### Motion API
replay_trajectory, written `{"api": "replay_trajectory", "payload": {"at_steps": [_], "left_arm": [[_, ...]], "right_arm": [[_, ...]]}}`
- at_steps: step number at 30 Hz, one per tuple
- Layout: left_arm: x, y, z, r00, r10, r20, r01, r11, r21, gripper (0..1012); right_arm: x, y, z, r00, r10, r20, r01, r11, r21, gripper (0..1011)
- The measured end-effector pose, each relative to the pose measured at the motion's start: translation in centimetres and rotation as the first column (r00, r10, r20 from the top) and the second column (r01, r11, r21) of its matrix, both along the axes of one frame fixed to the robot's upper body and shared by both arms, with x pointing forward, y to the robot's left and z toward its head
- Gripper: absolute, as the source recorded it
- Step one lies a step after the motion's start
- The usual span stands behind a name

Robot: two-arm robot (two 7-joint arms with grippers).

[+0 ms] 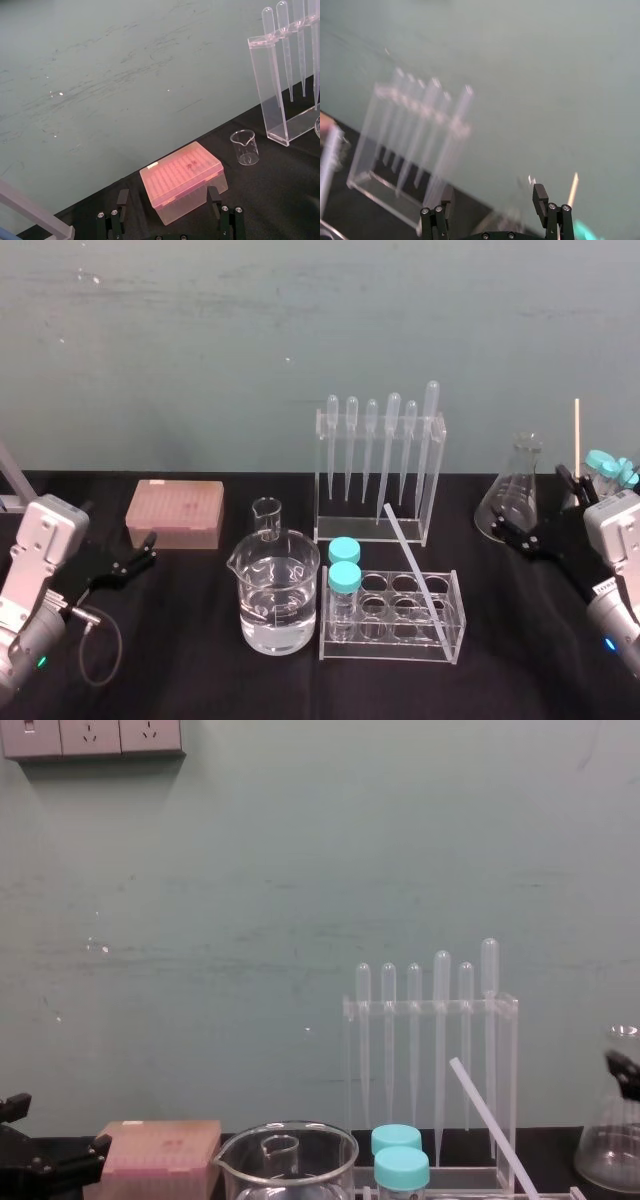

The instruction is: Pick up the stirring rod with one hand, then place it down.

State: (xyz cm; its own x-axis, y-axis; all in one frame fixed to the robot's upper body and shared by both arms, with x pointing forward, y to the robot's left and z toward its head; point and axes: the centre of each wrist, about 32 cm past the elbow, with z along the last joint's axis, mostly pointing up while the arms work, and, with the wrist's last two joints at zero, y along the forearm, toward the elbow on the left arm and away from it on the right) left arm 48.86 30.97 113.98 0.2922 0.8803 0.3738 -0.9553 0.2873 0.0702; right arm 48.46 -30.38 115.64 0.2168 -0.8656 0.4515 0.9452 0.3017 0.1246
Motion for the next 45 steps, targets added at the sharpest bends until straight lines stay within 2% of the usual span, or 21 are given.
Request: {"api": "replay_trajectory", "payload": {"at_steps": [4, 5, 7, 8, 10, 13, 14, 15, 17, 21, 27, 32, 34, 35, 39, 41, 45], "left_arm": [[0.0, 0.0, 0.0, 1.0, 0.0, 0.0, 0.0, 1.0, 0.0, 1000], [0.0, 0.0, 0.0, 1.0, 0.0, 0.0, 0.0, 1.0, 0.0, 1000], [0.0, 0.0, 0.0, 1.0, 0.0, 0.0, 0.0, 1.0, 0.0, 1000], [0.0, 0.0, 0.0, 1.0, 0.0, 0.0, 0.0, 1.0, 0.0, 1000], [0.0, 0.0, 0.0, 1.0, 0.0, 0.0, 0.0, 1.0, 0.0, 1000], [0.0, 0.0, 0.0, 1.0, 0.0, 0.0, 0.0, 1.0, 0.0, 1000], [0.0, 0.0, 0.0, 1.0, 0.0, 0.0, 0.0, 1.0, 0.0, 1000], [0.0, 0.0, 0.0, 1.0, 0.0, 0.0, 0.0, 1.0, 0.0, 1000], [0.0, 0.0, 0.0, 1.0, 0.0, 0.0, 0.0, 1.0, 0.0, 1000], [0.0, 0.0, 0.0, 1.0, 0.0, 0.0, 0.0, 1.0, 0.0, 1000], [0.0, 0.0, 0.0, 1.0, 0.0, 0.0, 0.0, 1.0, 0.0, 1000], [0.0, 0.0, 0.0, 1.0, 0.0, 0.0, 0.0, 1.0, 0.0, 1000], [0.0, 0.0, 0.0, 1.0, 0.0, 0.0, 0.0, 1.0, 0.0, 1000], [0.0, 0.0, 0.0, 1.0, 0.0, 0.0, 0.0, 1.0, 0.0, 1000], [0.0, 0.0, 0.0, 1.0, 0.0, 0.0, 0.0, 1.0, 0.0, 1000], [0.0, 0.0, 0.0, 1.0, 0.0, 0.0, 0.0, 1.0, 0.0, 1000], [0.0, 0.0, 0.0, 1.0, 0.0, 0.0, 0.0, 1.0, 0.0, 1000]], "right_arm": [[0.1, 0.8, 0.9, 0.992, 0.106, 0.074, -0.106, 0.994, -0.013, 1003], [0.1, 1.2, 1.1, 0.983, 0.156, 0.098, -0.154, 0.988, -0.022, 1003], [0.2, 1.6, 1.3, 0.971, 0.207, 0.117, -0.205, 0.978, -0.031, 1003], [0.3, 2.1, 1.4, 0.957, 0.26, 0.129, -0.257, 0.965, -0.041, 1003], [0.4, 2.4, 1.6, 0.943, 0.304, 0.135, -0.3, 0.953, -0.047, 1003], [0.8, 3.0, 1.6, 0.919, 0.379, 0.108, -0.379, 0.925, -0.025, 1003], [1.1, 3.2, 1.6, 0.909, 0.408, 0.086, -0.409, 0.912, 0.0, 1003], [1.1, 3.2, 1.6, 0.909, 0.408, 0.086, -0.409, 0.912, 0.0, 1003], [1.5, 3.3, 1.5, 0.898, 0.439, 0.042, -0.441, 0.896, 0.049, 1003], [2.1, 3.3, 1.2, 0.88, 0.473, -0.038, -0.464, 0.875, 0.14, 1003], [2.7, 3.1, 0.9, 0.867, 0.485, -0.111, -0.454, 0.863, 0.222, 1003], [3.3, 2.9, 0.4, 0.851, 0.497, -0.172, -0.439, 0.851, 0.289, 1003], [3.7, 2.7, 0.1, 0.835, 0.511, -0.204, -0.436, 0.84, 0.323, 1003], [3.9, 2.7, 0.0, 0.821, 0.525, -0.224, -0.436, 0.831, 0.345, 1003], [4.4, 2.5, -0.3, 0.794, 0.55, -0.258, -0.436, 0.812, 0.388, 1003], [4.6, 2.5, -0.4, 0.785, 0.557, -0.271, -0.433, 0.807, 0.403, 1003], [4.7, 2.5, -0.5, 0.783, 0.554, -0.284, -0.422, 0.807, 0.413, 1003]]}}
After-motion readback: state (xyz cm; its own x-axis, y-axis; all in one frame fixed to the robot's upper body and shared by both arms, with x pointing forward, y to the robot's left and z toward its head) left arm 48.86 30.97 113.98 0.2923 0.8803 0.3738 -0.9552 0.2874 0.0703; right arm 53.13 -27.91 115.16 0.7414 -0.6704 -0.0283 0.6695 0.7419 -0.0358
